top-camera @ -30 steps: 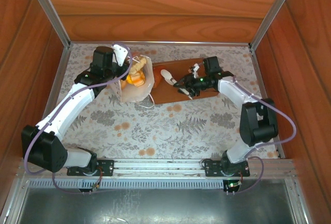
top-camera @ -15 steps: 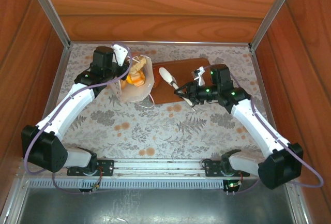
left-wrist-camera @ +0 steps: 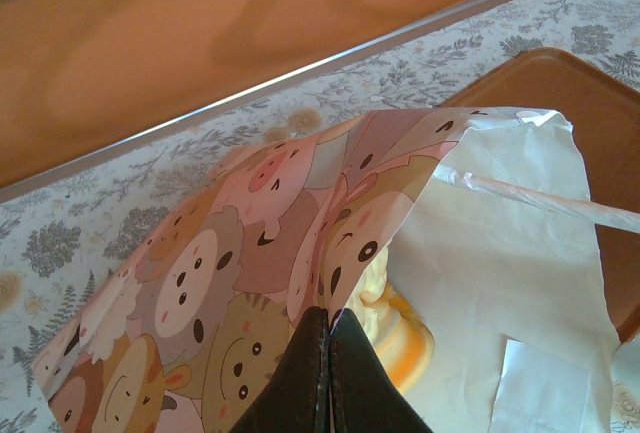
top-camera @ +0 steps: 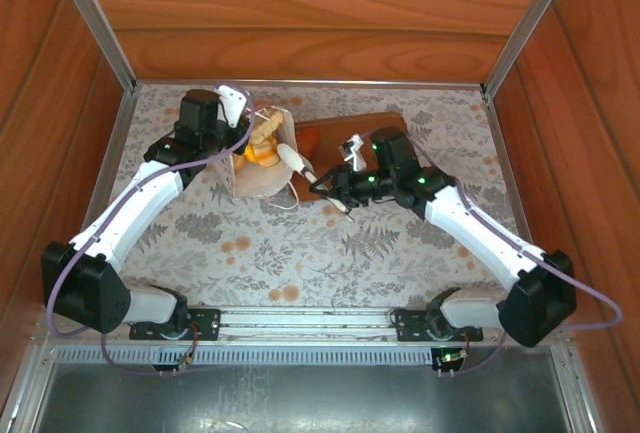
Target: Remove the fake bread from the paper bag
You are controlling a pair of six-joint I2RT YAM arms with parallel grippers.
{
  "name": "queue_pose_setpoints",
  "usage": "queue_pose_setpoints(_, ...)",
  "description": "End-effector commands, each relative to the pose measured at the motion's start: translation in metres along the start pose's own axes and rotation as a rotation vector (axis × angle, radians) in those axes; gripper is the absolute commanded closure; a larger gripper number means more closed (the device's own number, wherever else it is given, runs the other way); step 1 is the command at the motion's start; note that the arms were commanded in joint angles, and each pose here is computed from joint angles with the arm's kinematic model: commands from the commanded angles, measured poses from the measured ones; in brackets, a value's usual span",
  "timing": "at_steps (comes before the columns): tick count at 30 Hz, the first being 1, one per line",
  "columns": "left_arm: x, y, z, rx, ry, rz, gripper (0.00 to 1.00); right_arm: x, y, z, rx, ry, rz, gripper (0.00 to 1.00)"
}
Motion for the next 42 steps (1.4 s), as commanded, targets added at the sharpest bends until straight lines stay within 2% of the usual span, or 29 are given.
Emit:
queue_pose_setpoints(1,-0.002,0.006,0.001,-0.036,-0.004,-0.010,1.00,0.024,0.019,0.008,-0.035,0.059,-0.057,0.54)
queue_pose_setpoints(9,-0.002,0.006,-0.001,-0.039,-0.001,-0.007,1.00,0.017,0.044,0.034,-0.028,0.015,-0.019,0.54)
queue_pose_setpoints(18,-0.002,0.006,0.002,-0.036,-0.001,-0.005,1.00,0.008,0.066,0.054,-0.039,-0.038,0.013,0.49)
queue_pose_setpoints(28,-0.006,0.006,0.002,-0.034,-0.019,0.000,1.00,-0.001,0.082,0.076,-0.034,-0.033,0.049,0.44)
queue_pose_setpoints(42,-0.009,0.006,0.003,-0.034,-0.035,0.004,1.00,-0.006,0.098,0.088,-0.050,-0.013,0.056,0.44)
Point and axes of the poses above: each hand's point on the last joint's axis, 136 mm out from that joint toward the fingers, its own z axis out along the fingers, its own x axis along the line the jaws close on, y = z × x, the point moved 5 cm from there along -z, back along the fingers
